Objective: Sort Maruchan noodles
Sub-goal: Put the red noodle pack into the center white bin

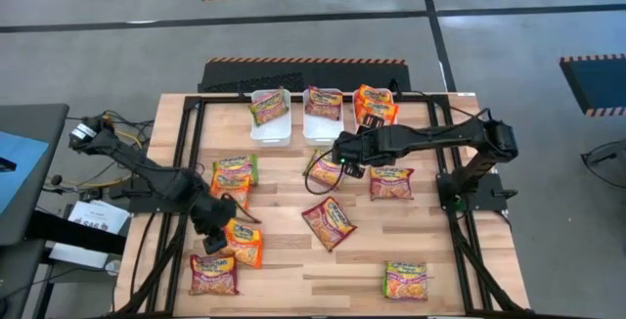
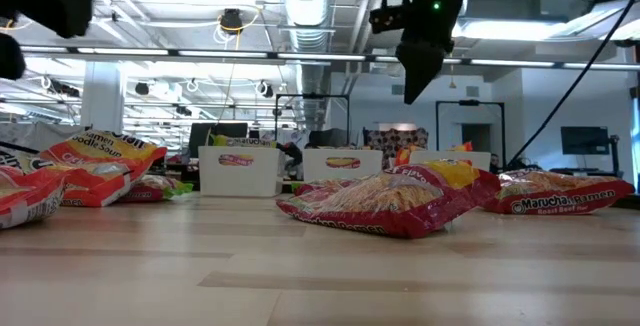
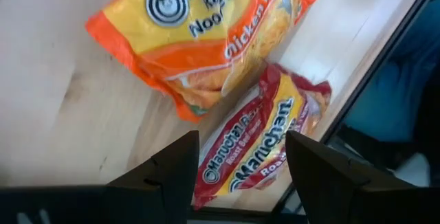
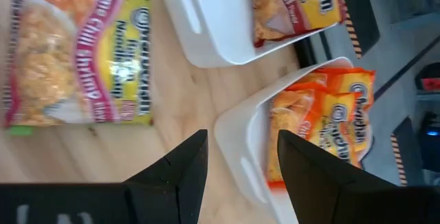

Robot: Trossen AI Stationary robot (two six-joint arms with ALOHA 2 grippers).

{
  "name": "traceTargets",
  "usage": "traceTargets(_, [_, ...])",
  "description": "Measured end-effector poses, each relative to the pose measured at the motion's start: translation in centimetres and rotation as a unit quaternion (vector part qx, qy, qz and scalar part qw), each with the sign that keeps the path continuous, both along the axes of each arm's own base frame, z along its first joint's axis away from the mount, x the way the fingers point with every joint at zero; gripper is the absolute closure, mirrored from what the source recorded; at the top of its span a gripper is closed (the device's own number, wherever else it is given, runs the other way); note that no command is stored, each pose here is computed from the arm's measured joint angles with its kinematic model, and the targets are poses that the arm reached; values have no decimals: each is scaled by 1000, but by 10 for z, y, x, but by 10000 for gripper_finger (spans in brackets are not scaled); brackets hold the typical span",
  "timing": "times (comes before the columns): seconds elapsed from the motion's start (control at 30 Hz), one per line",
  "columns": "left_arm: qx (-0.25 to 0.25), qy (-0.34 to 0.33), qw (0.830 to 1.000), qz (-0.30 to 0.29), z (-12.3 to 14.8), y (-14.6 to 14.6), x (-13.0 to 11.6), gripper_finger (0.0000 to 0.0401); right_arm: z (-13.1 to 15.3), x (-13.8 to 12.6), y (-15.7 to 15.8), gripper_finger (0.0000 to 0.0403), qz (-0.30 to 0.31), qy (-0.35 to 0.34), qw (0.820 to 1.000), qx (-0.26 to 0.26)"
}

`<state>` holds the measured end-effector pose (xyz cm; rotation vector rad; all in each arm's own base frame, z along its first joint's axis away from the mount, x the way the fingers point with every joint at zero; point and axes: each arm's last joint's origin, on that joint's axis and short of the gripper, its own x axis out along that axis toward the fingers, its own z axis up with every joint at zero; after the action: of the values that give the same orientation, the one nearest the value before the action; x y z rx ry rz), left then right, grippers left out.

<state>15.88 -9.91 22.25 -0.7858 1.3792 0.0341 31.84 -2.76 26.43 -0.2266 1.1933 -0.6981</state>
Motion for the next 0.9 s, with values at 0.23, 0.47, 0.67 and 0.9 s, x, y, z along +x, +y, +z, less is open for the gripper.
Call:
traceTargets(0.23, [18, -9, 1000, 6, 0, -22, -13, 199, 0, 1, 15, 205, 3, -15, 1000, 6])
traceTargets(0.47, [21, -51, 998, 17, 1, -38, -16, 199, -1, 1, 22, 204, 14, -16, 1000, 20])
traceTargets(0.67, [42, -30, 999, -3, -14, -50, -10, 199, -1, 1, 22, 204, 6, -23, 999, 30])
traceTargets(0.9, [44, 15, 998, -29, -36, -62, 0, 199, -1, 1, 22, 204, 6, -23, 999, 30])
